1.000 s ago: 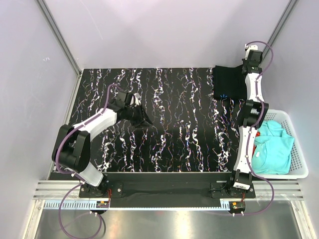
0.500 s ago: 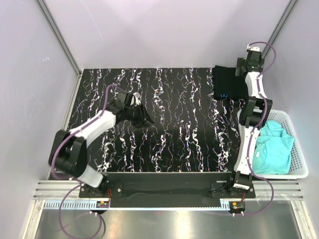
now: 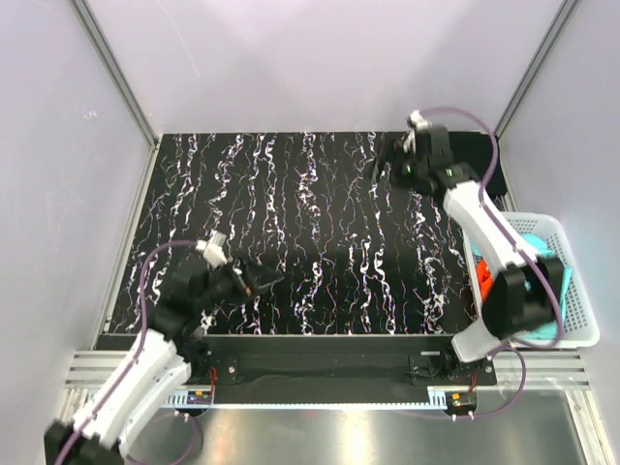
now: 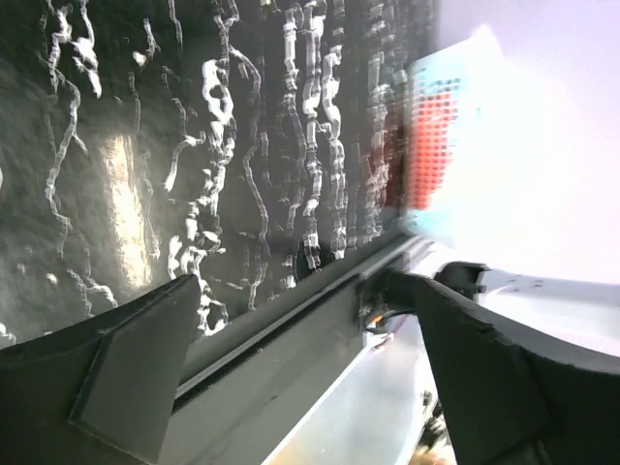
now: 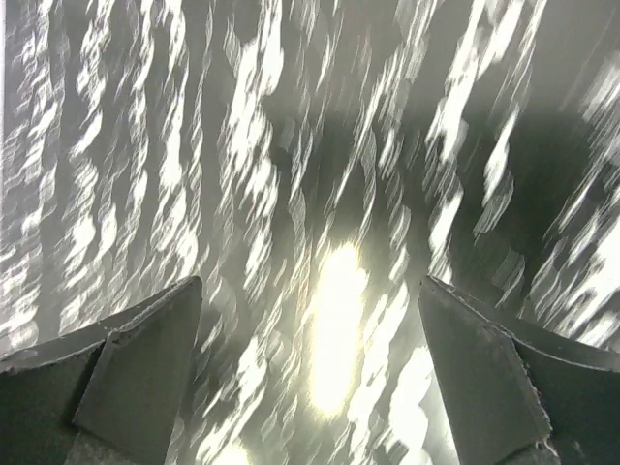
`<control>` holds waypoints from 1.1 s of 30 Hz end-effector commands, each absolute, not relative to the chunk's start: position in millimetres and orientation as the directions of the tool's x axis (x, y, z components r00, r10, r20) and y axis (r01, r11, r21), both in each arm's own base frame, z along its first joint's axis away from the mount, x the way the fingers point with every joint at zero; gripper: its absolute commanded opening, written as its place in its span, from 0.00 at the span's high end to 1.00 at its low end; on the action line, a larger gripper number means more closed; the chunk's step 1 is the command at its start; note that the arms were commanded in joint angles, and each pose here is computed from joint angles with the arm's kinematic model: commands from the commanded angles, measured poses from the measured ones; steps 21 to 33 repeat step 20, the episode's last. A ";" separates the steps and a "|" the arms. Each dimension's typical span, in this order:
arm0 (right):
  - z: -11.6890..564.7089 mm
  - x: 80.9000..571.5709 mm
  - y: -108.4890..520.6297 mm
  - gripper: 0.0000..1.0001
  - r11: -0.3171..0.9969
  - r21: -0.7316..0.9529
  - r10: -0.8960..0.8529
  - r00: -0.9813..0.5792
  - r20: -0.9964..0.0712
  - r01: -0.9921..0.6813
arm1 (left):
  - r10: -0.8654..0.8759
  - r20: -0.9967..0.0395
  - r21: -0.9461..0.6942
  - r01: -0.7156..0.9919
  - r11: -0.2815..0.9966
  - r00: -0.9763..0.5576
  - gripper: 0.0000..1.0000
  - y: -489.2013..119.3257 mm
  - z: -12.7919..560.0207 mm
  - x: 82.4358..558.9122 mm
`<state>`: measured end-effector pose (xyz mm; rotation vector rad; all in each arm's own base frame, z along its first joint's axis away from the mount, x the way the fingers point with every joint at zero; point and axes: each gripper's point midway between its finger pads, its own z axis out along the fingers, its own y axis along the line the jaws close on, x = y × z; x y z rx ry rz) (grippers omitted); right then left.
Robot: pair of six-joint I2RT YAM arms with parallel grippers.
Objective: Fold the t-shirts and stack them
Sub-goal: Reset both grippers
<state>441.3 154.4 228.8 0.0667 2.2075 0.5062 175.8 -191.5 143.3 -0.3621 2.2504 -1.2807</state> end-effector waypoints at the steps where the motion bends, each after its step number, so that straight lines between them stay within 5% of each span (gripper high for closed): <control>1: 207.0 372.5 165.4 0.00 0.783 0.621 0.434 -0.754 -0.494 0.044 | -0.617 -0.245 -0.948 0.051 0.314 -0.748 0.01 -187.3 170.5 169.4; 15: 139.8 177.8 157.8 0.00 0.500 0.837 0.617 -0.769 -0.164 0.222 | -0.658 -0.151 -0.954 0.284 -0.100 -0.738 0.01 -187.7 192.9 147.4; 20: 156.2 153.4 163.9 0.00 0.352 0.925 0.642 -0.756 -0.126 0.145 | -0.699 -0.155 -0.916 0.367 -0.164 -0.698 0.01 -179.1 219.2 146.0; 33: 156.2 153.4 163.9 0.00 0.352 0.925 0.642 -0.756 -0.126 0.145 | -0.699 -0.155 -0.916 0.367 -0.164 -0.698 0.01 -179.1 219.2 146.0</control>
